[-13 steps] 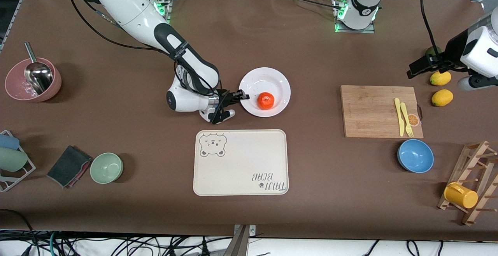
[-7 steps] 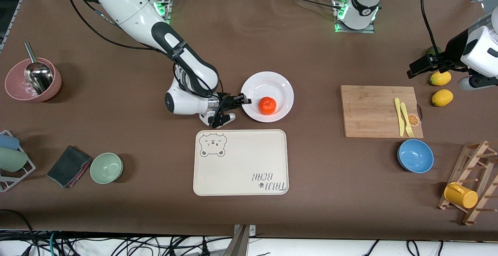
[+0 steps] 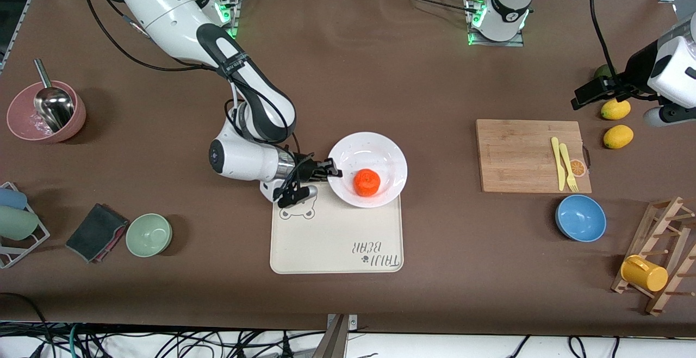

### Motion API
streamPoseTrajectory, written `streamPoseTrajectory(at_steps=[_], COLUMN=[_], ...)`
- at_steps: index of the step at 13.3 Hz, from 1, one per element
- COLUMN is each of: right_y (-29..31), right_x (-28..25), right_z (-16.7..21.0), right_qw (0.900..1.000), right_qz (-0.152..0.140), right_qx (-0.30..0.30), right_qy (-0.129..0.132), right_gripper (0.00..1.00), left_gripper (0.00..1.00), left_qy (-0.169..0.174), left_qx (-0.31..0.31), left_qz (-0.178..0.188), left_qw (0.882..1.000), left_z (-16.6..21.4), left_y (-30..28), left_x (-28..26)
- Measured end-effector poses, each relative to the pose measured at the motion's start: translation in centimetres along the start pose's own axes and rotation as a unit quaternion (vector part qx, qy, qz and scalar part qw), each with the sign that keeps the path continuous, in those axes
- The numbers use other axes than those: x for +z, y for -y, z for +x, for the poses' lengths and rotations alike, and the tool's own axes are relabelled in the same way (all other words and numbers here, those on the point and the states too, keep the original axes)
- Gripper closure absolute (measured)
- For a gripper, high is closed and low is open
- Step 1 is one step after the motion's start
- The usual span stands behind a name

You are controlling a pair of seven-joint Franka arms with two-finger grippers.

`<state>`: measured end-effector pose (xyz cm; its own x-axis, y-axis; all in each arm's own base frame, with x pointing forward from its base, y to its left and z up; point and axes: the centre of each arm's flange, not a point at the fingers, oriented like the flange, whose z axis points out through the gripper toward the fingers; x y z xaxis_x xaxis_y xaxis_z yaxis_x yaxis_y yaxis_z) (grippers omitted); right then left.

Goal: Place orange and plate with both arms
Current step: 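Slide the plate with the orange onto the bear tray with the right gripper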

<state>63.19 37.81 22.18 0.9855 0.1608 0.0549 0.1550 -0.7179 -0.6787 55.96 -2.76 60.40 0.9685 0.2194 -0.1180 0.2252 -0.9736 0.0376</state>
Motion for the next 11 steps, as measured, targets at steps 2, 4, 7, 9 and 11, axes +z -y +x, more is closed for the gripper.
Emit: streamPoseTrajectory(at_steps=[2,4,7,9,11], right_y=[-1.6,-3.9,-5.7,-6.6,-7.7], right_x=[-0.7,-1.3,-1.4,-1.2,-0.5], right_z=[2.2,4.3,6.8,7.9,8.1], right_qw=[1.0,0.999,0.996,0.993,0.991], right_qz=[-0.006,-0.014,-0.014,-0.015,-0.02], right_qx=[0.006,0.011,0.023,0.027,0.033], right_qy=[-0.024,-0.045,-0.087,-0.112,-0.126], right_gripper=[0.93,0.93,0.93,0.93,0.93], left_gripper=[0.0,0.0,0.0,0.0,0.0], left_qy=[0.001,0.006,0.006,0.006,0.006], left_qx=[0.0,0.0,0.0,0.0,-0.001], left_qz=[0.0,0.002,0.002,0.002,0.002], left_qw=[1.0,1.0,1.0,1.0,1.0], left_z=[0.0,-0.1,-0.1,-0.1,-0.1], left_y=[0.0,0.1,0.1,0.1,0.2], left_x=[0.0,0.1,0.1,0.1,0.1])
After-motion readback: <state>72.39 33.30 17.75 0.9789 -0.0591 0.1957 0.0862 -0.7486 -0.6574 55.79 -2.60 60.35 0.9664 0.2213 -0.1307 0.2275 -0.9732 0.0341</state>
